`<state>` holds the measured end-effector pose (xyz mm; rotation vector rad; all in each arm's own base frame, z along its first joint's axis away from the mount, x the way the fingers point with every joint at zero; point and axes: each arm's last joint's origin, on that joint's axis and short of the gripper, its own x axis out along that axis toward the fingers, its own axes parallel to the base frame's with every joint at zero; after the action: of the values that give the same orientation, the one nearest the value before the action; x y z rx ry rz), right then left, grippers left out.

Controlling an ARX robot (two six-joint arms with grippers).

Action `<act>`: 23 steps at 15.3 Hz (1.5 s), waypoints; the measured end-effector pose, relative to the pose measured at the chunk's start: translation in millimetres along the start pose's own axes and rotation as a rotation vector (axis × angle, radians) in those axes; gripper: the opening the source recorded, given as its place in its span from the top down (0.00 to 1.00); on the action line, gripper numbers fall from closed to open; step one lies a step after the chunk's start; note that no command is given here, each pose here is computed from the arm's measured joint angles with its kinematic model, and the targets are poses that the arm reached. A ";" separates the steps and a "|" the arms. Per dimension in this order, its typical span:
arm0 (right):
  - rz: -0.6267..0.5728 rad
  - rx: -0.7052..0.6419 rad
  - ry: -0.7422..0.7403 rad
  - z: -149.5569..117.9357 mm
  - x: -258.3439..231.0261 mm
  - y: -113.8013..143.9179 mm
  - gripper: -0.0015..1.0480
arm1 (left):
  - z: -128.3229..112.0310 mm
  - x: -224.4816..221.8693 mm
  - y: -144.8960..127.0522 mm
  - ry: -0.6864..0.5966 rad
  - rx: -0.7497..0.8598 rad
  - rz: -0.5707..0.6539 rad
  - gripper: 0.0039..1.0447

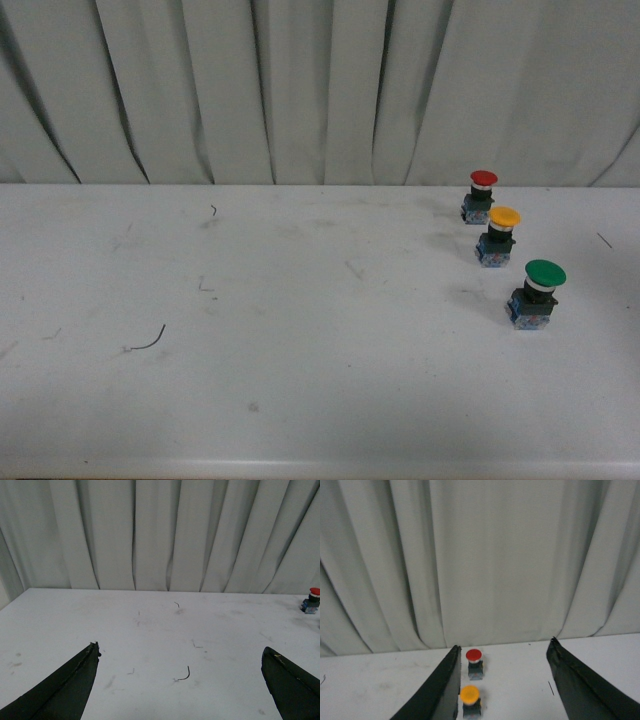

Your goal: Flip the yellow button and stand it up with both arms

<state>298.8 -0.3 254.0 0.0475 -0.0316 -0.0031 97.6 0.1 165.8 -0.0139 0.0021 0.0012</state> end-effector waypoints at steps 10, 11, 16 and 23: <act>0.002 -0.042 0.041 -71.5 -149.9 -3.8 0.98 | 0.0 0.0 0.0 0.000 0.000 0.000 0.06; 0.002 -0.043 0.042 -73.0 -153.2 -3.8 0.98 | 0.0 0.0 0.0 0.000 0.000 0.000 0.06; 0.002 -0.044 0.055 -84.4 -165.7 -4.4 0.98 | 0.0 0.0 0.0 0.000 0.000 0.000 0.06; 0.003 -0.044 0.019 -77.7 -182.9 -4.2 0.98 | 0.0 0.0 0.0 0.000 0.000 0.000 0.06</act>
<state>118.5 0.0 170.5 0.0036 -0.0128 -0.0004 97.6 0.1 165.8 -0.0139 0.0021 0.0012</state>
